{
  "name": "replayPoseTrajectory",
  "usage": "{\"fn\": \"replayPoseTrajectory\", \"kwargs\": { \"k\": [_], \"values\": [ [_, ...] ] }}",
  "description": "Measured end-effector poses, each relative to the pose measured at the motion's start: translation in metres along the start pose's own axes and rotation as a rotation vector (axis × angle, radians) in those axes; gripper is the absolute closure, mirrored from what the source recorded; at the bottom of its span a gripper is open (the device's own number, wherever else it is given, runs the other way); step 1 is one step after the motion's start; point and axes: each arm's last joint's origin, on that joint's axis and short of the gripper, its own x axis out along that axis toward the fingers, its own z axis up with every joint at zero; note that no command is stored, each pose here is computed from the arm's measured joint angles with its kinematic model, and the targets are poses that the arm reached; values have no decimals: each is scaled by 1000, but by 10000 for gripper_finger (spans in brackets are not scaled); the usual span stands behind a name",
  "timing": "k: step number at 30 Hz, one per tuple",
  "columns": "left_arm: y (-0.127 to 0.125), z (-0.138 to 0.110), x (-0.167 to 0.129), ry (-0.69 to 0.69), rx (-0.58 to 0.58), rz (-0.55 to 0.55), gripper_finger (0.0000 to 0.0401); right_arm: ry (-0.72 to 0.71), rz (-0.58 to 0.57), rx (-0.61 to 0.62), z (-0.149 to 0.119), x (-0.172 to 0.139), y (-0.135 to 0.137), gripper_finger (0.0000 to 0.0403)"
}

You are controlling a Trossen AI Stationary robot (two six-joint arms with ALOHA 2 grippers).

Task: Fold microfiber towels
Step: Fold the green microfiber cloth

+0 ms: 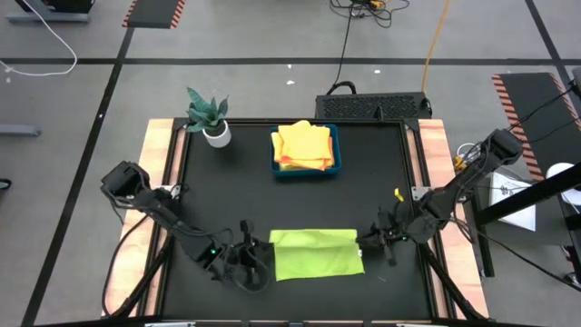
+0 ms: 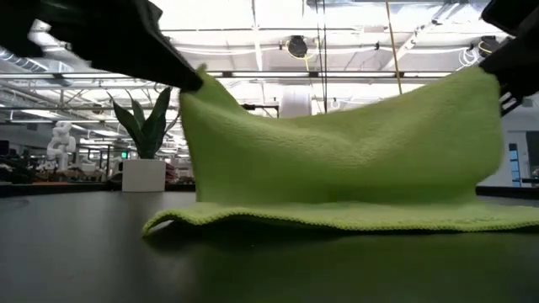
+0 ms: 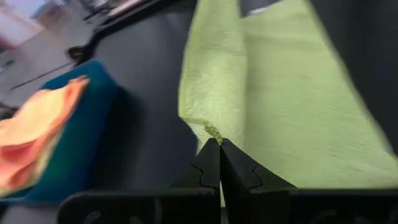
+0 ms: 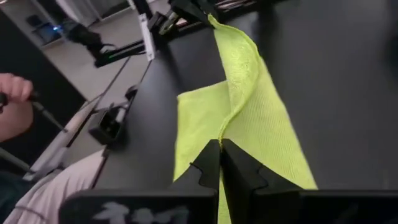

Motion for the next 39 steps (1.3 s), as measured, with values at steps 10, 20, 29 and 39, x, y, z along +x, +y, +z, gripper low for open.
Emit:
{"fn": "replayPoseTrajectory", "kwargs": {
  "k": [10, 20, 29, 39],
  "values": [
    [-25, 0, -9, -62, -1, -135, 401, 85, -7, 4, -19, 9, 5, 403],
    [-19, -1, 4, -79, 85, 44, 401, -111, -113, -57, 8, 0, -4, 403],
    [47, 14, 15, 10, 43, 208, 401, -248, -253, -39, 39, -22, -35, 403],
    [50, 2, 33, 107, 4, 92, 401, -63, -298, 31, 23, -19, -48, 403]
  ]
}}
